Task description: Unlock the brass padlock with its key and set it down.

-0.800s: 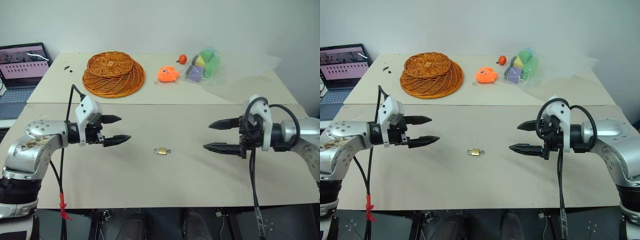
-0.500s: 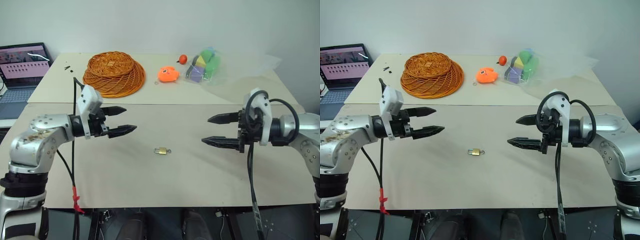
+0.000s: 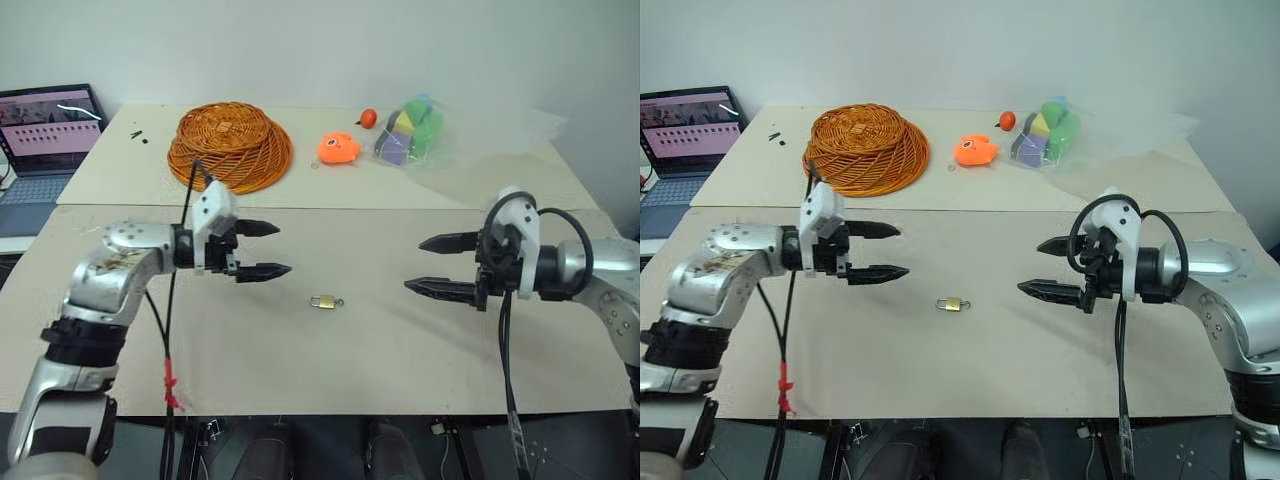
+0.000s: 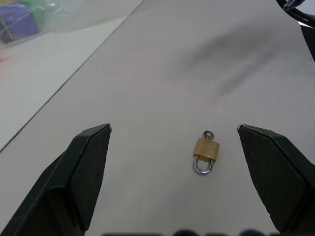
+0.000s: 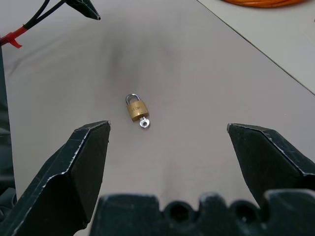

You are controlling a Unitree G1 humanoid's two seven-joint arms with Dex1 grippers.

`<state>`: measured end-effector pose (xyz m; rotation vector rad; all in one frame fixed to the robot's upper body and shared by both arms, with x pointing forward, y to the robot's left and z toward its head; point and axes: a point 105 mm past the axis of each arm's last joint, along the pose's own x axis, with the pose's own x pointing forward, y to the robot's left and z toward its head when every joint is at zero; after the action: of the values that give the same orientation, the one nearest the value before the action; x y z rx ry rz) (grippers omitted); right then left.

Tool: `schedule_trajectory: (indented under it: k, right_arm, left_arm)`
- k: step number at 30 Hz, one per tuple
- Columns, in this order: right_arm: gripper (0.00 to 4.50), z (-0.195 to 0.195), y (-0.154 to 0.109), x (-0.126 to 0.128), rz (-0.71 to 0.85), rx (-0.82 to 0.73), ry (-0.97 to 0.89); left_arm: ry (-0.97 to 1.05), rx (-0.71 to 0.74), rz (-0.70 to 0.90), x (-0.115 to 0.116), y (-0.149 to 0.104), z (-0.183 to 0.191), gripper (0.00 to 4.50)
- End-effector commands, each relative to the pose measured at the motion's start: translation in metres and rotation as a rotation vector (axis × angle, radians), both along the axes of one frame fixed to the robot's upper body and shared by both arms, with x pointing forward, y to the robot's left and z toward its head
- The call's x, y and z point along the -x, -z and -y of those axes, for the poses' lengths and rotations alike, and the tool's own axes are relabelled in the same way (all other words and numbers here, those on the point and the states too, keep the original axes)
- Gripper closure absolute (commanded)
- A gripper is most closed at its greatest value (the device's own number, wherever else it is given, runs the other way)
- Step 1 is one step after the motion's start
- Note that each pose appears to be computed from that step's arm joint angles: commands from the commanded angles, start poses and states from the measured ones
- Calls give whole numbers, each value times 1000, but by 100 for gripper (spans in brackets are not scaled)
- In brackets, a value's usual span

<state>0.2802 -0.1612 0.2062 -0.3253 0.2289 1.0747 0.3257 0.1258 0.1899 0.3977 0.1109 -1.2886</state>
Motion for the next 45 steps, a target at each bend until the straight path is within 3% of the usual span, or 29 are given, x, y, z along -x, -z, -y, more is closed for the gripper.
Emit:
schedule_trajectory:
  k: [1, 12, 21, 37, 38, 39, 45]
  right_arm:
    - [0, 6, -16, 5, 75, 5, 40]
    - [0, 13, -14, 10, 105, 2, 122]
    - [0, 20, -12, 12, 116, 16, 151]
    - [0, 25, -10, 7, 133, 35, 165]
    - [0, 25, -11, 7, 136, 37, 167]
    - [0, 25, -11, 6, 138, 38, 168]
    - [0, 27, -11, 5, 142, 46, 172]
  left_arm:
    - [76, -32, 32, 1, 2, 9, 12]
    - [203, -162, 31, -5, 48, 40, 12]
    - [233, -167, 43, -9, 64, 65, 12]
    - [220, -254, 18, -15, 92, 52, 12]
    - [220, -257, 20, -15, 93, 52, 64]
    - [220, -259, 21, -15, 94, 52, 75]
    - [216, -269, 30, -18, 95, 50, 284]
